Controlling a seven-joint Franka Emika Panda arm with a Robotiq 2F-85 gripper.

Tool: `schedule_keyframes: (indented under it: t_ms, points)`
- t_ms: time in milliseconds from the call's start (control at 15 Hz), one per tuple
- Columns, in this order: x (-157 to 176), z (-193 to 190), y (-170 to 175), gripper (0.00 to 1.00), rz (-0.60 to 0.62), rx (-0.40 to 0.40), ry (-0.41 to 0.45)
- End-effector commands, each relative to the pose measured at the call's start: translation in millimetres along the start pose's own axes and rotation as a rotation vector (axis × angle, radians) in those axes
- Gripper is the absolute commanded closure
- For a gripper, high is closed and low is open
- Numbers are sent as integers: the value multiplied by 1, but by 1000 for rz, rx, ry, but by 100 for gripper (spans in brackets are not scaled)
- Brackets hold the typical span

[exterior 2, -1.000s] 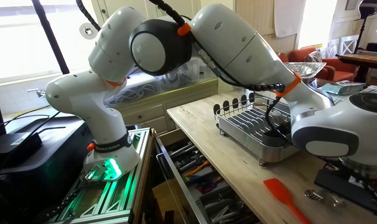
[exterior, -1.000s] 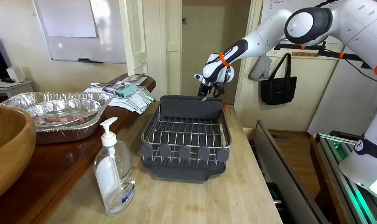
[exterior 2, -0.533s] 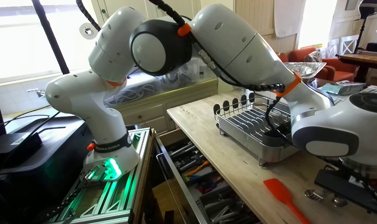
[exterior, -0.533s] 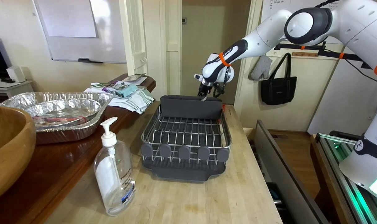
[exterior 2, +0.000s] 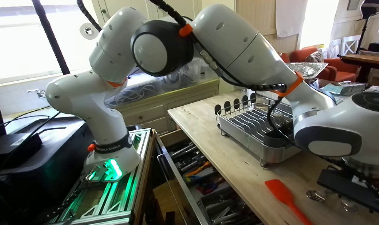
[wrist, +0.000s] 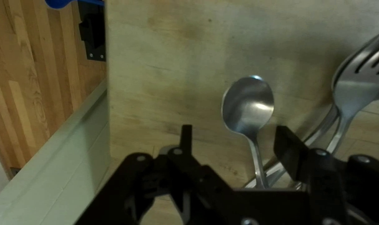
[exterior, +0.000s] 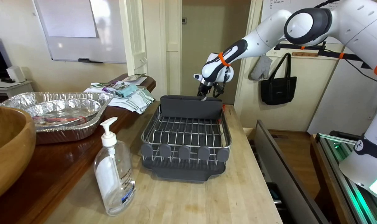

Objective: Put one silver spoon on the dishrack.

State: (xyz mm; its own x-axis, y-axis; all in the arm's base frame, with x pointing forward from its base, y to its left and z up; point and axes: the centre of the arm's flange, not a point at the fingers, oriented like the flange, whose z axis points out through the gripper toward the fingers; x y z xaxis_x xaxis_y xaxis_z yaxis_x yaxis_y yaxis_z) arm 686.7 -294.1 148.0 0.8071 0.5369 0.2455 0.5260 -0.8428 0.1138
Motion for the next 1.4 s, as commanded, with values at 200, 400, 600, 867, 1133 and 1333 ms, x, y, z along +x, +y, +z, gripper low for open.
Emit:
schedule_keyframes:
  t_ms: [200, 400, 600, 867, 1133, 1333]
  points:
    - [1, 16, 2, 25, -26, -4, 4]
    - [3, 18, -1, 36, -50, -3, 5]
    - [3, 20, -2, 61, -67, 1, 5]
    - [5, 19, -2, 88, -81, 1, 9]
    - [5, 19, -3, 100, -91, 2, 11]
    - [3, 8, 0, 98, -88, 1, 25]
